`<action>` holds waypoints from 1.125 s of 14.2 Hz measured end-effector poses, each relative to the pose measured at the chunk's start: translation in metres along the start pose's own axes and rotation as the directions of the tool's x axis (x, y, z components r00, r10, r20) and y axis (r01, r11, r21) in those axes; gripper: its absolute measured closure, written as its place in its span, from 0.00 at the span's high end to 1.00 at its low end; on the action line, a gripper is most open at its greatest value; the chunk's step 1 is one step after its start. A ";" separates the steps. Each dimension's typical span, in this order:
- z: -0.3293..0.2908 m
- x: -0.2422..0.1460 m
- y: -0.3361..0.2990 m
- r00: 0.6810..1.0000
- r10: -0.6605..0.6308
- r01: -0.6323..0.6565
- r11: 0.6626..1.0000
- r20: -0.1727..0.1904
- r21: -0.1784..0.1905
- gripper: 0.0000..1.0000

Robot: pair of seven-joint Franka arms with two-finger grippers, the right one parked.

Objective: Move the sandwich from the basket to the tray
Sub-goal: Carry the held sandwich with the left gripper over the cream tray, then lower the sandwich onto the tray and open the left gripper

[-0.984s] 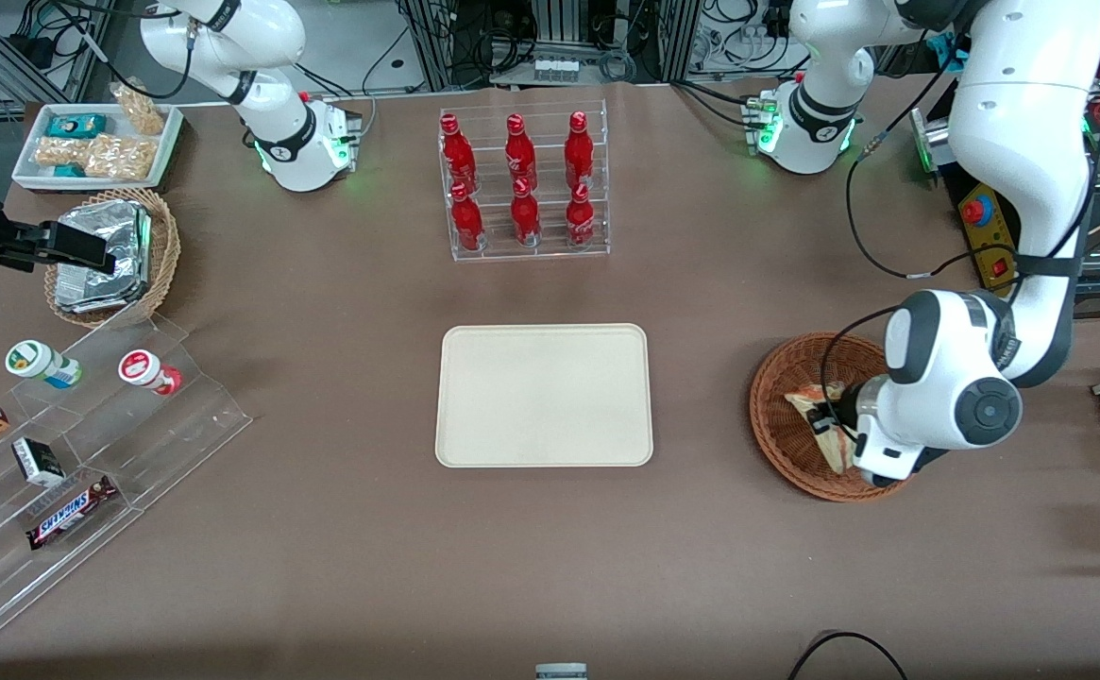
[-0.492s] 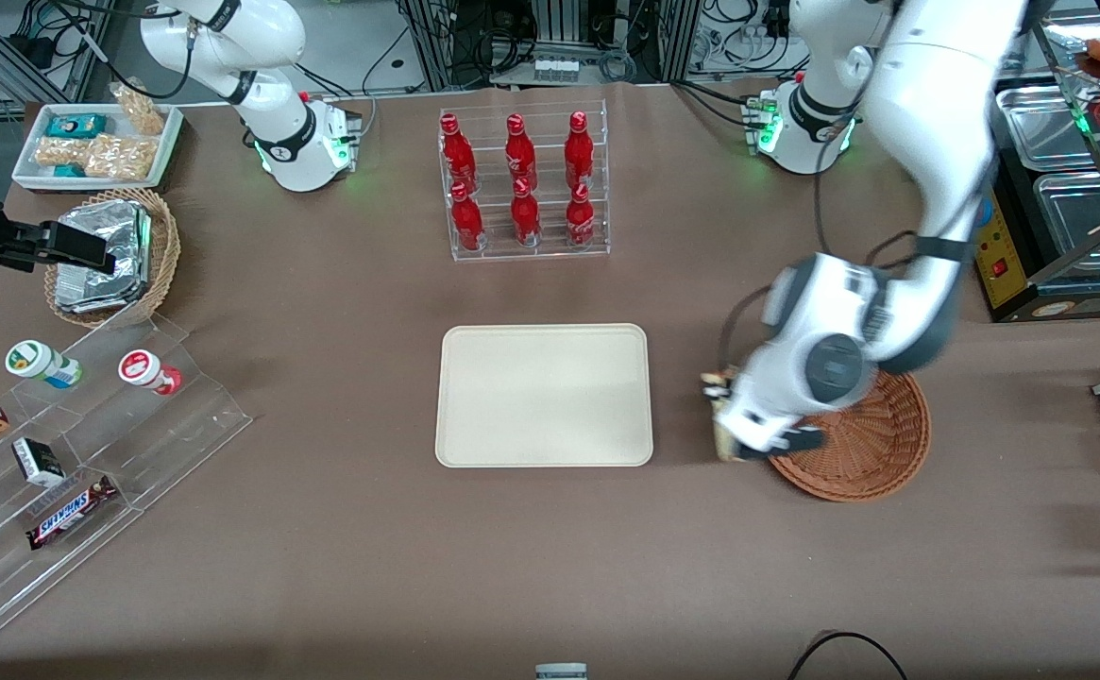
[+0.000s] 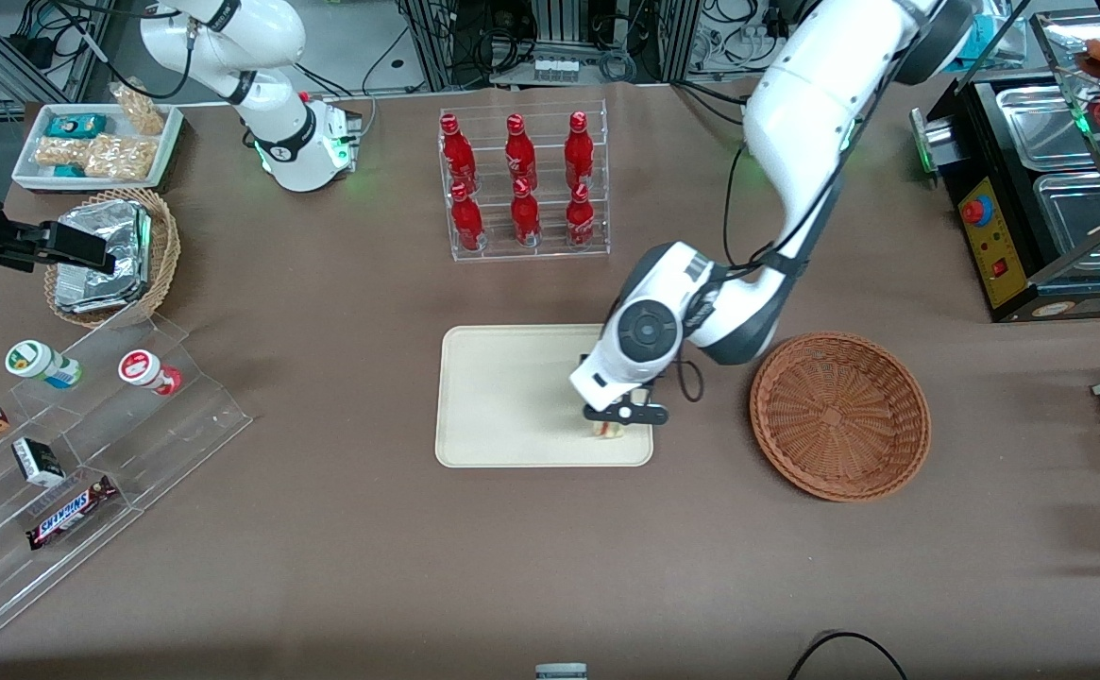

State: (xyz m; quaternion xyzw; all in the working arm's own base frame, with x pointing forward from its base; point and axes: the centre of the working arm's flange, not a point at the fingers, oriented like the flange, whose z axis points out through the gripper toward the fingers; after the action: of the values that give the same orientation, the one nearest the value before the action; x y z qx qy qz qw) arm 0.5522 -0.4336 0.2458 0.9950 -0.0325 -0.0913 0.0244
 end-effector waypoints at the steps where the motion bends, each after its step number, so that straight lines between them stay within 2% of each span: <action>1: 0.002 0.001 0.011 1.000 -0.014 0.014 1.000 -0.005 -0.006 0.19; 5: 0.018 0.004 0.054 0.986 -0.167 0.166 0.986 -0.018 -0.028 0.19; 8: 0.033 -0.003 0.080 0.978 -0.206 0.206 0.978 -0.032 -0.014 0.19; 11: 0.035 -0.005 0.090 0.977 -0.204 0.205 0.979 -0.067 0.013 0.20; 16: 0.038 -0.008 0.092 0.980 -0.187 0.190 0.981 -0.072 0.043 0.26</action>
State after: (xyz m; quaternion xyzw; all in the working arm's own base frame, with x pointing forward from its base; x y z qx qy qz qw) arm 0.5323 -0.5261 0.2149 0.9964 0.0605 -0.0586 -0.0079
